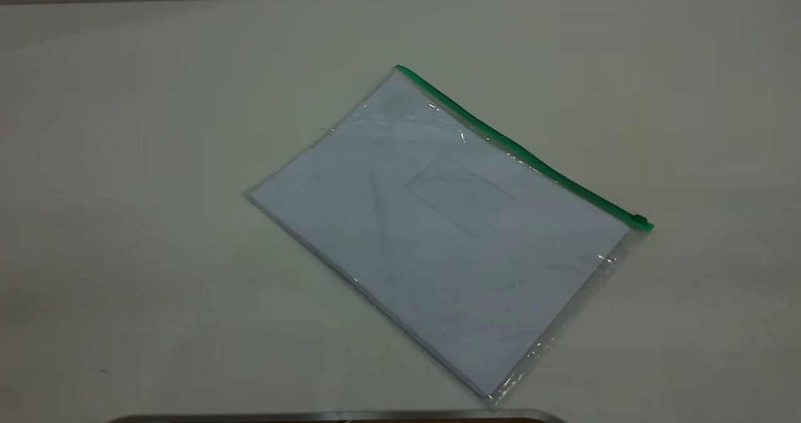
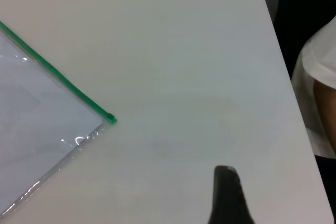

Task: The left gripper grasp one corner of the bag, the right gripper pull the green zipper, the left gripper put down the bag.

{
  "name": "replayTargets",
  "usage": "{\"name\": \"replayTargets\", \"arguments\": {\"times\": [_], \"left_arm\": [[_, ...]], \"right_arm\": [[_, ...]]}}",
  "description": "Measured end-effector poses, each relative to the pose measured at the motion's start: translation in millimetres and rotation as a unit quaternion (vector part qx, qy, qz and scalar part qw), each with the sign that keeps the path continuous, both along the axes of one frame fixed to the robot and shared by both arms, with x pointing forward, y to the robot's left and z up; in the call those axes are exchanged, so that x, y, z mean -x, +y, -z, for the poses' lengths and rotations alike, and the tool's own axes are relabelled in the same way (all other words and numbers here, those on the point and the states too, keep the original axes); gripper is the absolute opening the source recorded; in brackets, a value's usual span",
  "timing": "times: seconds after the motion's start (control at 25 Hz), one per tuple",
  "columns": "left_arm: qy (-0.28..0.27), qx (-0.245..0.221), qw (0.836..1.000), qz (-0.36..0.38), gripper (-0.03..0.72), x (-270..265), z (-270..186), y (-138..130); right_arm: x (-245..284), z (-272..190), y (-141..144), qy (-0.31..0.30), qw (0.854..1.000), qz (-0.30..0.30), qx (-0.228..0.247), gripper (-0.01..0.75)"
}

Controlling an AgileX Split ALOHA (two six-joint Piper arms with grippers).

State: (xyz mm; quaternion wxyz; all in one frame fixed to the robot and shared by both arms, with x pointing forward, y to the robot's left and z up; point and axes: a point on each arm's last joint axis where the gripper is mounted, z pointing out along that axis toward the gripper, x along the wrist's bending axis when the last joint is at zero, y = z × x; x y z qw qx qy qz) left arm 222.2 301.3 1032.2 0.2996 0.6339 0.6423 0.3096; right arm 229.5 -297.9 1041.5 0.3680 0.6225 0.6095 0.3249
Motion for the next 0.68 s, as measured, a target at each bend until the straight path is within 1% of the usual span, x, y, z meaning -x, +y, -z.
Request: {"name": "replayTargets", "arguments": {"times": [0.68], "left_arm": [[0.0, 0.001, 1.0, -0.001, 0.59, 0.0, 0.0, 0.0]], "right_arm": [[-0.1, -0.1, 0.5, -0.001, 1.0, 0.0, -0.004, 0.53]]}}
